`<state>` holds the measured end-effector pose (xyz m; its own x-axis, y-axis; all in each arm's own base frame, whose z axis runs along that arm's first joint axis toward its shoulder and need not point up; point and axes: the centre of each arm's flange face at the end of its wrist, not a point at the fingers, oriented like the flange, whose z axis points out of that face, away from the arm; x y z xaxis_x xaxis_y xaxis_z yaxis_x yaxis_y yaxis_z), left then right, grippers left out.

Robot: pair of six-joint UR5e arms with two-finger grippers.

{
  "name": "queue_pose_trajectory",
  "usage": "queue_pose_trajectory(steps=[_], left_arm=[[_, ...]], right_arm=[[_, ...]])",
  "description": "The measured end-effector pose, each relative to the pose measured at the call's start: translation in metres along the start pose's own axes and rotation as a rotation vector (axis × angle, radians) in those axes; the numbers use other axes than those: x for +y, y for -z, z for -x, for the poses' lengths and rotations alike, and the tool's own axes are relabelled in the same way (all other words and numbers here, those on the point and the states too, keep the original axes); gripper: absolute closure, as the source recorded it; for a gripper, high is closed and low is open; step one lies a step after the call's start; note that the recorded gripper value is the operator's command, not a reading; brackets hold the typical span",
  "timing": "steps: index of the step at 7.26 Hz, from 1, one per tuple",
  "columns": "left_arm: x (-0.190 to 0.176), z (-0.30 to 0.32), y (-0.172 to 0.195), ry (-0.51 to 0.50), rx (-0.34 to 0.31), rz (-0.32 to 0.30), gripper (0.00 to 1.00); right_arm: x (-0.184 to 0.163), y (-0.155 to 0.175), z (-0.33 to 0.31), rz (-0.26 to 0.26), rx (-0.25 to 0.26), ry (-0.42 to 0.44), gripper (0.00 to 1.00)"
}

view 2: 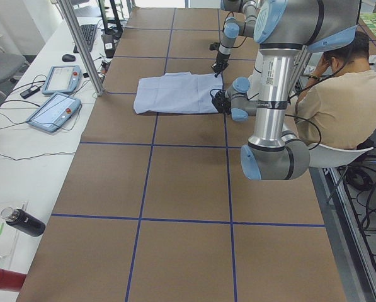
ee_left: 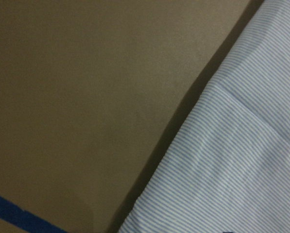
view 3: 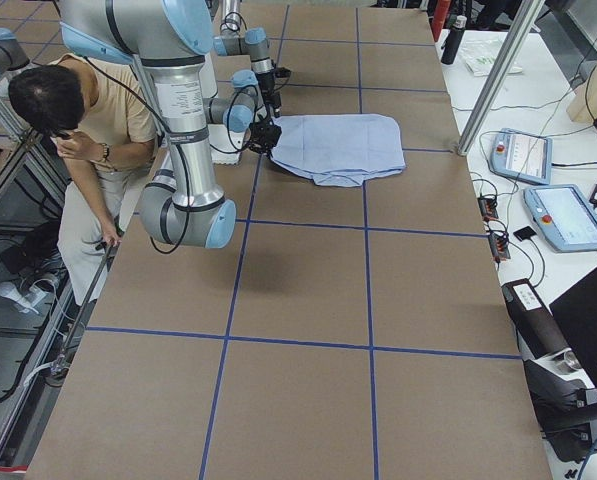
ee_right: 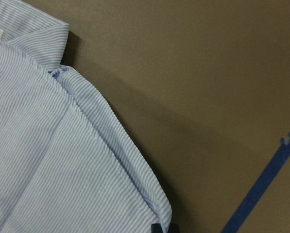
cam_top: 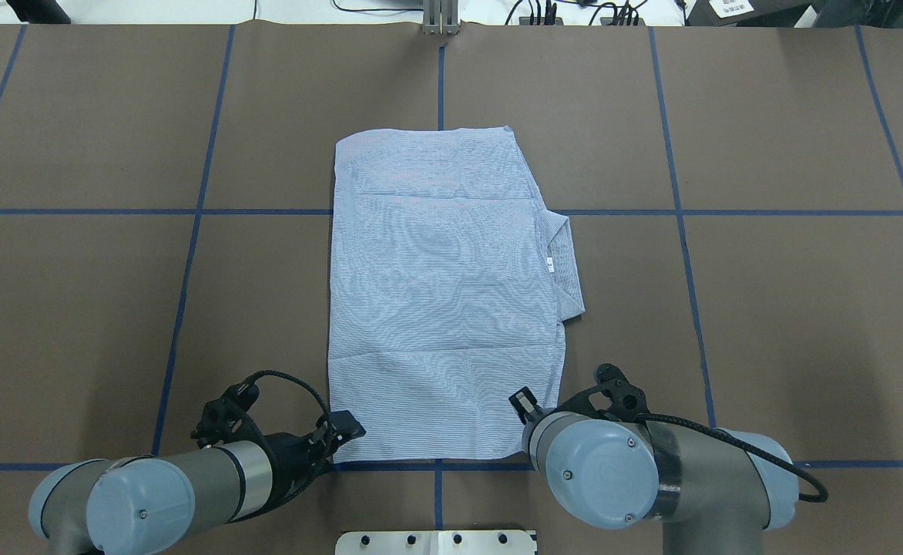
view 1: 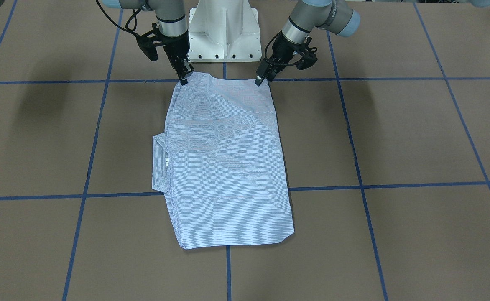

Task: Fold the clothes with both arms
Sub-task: 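Lower the left gripper toward the shirt's near corner beside the right, then grasp the near edge of the folded shirt with both grippers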

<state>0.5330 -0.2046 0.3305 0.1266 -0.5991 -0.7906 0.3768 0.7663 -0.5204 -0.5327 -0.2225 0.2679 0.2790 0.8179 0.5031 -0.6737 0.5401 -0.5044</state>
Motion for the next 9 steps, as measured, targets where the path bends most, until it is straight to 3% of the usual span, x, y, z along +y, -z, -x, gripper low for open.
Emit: queue_pose_trajectory(steps=[2,3,4,5,9], left_arm=[[0.0014,0.0022,-0.0022,-0.002,-0.005,0.000,0.33],[0.0016,0.0027,-0.0025,-0.002,-0.005,0.001,0.44],[0.0017,0.0033,-0.0029,-0.002,-0.007,0.000,0.79],[0.0017,0.0041,-0.0029,0.005,-0.009,0.001,1.00],[0.0028,0.0006,0.0025,0.031,0.001,0.007,1.00]], right_arm=[[0.0001,0.0005,0.0001,0.001,-0.001,0.000,1.00],[0.0001,0.0006,0.0000,0.001,-0.001,0.000,1.00],[0.0001,0.0005,0.0000,0.001,-0.001,0.000,1.00],[0.0001,0.0005,0.0000,0.001,0.000,0.000,1.00],[-0.0004,-0.0004,-0.0003,-0.001,0.000,-0.002,1.00]])
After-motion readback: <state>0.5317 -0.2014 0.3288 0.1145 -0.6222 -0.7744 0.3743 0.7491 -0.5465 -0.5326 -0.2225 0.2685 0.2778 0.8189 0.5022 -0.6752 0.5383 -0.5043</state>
